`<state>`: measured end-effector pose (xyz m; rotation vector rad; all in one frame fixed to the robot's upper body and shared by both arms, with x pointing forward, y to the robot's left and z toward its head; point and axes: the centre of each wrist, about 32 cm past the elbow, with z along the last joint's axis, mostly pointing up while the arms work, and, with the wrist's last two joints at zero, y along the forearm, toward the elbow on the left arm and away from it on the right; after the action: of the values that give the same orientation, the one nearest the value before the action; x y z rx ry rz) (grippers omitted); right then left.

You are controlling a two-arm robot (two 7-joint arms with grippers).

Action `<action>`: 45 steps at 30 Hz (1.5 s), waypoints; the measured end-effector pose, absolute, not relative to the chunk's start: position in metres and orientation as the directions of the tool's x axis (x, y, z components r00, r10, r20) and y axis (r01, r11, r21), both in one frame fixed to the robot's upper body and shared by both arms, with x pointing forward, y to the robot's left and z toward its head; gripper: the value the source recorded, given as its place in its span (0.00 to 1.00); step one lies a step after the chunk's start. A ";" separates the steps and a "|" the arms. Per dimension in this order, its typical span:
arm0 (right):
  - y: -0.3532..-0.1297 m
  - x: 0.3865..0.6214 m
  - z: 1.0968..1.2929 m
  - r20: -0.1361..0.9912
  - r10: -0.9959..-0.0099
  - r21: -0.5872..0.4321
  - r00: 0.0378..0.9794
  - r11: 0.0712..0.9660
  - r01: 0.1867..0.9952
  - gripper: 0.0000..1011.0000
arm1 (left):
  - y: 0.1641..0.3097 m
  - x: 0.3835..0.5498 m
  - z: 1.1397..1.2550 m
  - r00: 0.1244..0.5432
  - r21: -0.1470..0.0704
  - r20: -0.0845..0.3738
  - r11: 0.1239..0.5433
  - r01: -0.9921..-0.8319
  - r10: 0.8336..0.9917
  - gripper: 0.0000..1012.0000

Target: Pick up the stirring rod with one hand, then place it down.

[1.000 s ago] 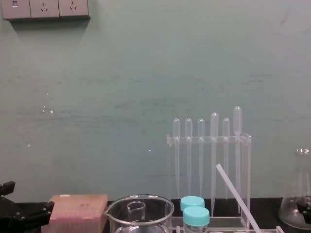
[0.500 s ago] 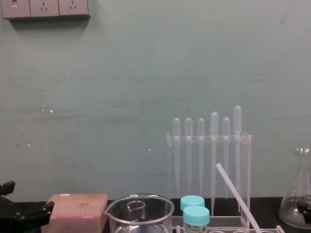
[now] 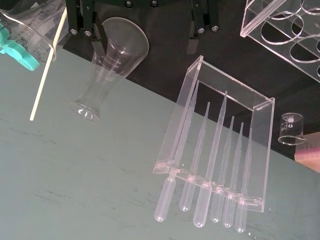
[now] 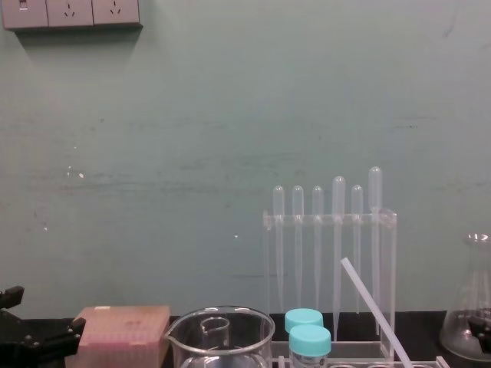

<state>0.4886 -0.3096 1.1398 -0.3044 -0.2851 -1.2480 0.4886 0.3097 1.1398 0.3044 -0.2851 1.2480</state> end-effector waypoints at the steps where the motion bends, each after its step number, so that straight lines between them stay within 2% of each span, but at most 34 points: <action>1: -0.310 0.489 1.140 0.374 -0.880 -0.070 0.292 0.287 0.955 0.99 | 0.310 0.489 1.140 0.292 0.070 0.374 0.287 -0.955 0.880 0.99; 17: -0.310 0.489 1.140 0.374 -0.882 -0.065 0.288 0.285 0.956 0.99 | 0.310 0.489 1.140 0.292 0.070 0.374 0.287 -0.955 0.880 0.99; 23: -0.313 0.486 1.146 0.385 -0.888 0.082 0.252 0.304 0.949 0.99 | 0.310 0.489 1.140 0.292 0.070 0.374 0.287 -0.955 0.880 0.99; 27: -0.310 0.485 1.153 0.414 -0.875 0.203 0.252 0.359 0.911 0.99 | 0.310 0.489 1.140 0.292 0.070 0.374 0.287 -0.955 0.880 0.99; 31: -0.307 0.487 1.158 0.414 -0.857 0.242 0.306 0.428 0.871 0.99 | 0.310 0.489 1.140 0.292 0.070 0.374 0.287 -0.955 0.880 0.99; 35: -0.302 0.491 1.162 0.407 -0.822 0.251 0.399 0.521 0.816 0.99 | 0.310 0.489 1.140 0.292 0.070 0.374 0.287 -0.955 0.880 0.99; 36: -0.299 0.494 1.163 0.399 -0.794 0.246 0.459 0.575 0.780 0.99 | 0.310 0.489 1.140 0.292 0.070 0.374 0.287 -0.955 0.880 0.99; 38: -0.296 0.497 1.163 0.385 -0.775 0.240 0.501 0.608 0.757 0.99 | 0.310 0.489 1.140 0.292 0.070 0.374 0.287 -0.955 0.880 0.99; 42: -0.291 0.505 1.164 0.323 -0.738 0.214 0.592 0.666 0.714 0.99 | 0.310 0.489 1.140 0.292 0.070 0.374 0.287 -0.955 0.880 0.99; 45: -0.288 0.514 1.164 0.221 -0.710 0.173 0.668 0.703 0.690 0.99 | 0.310 0.489 1.140 0.292 0.070 0.374 0.287 -0.955 0.880 0.99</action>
<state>0.5137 -0.2884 1.1642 0.0767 -0.2820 -0.7905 0.4887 0.3097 1.1398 0.3045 -0.2851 1.2480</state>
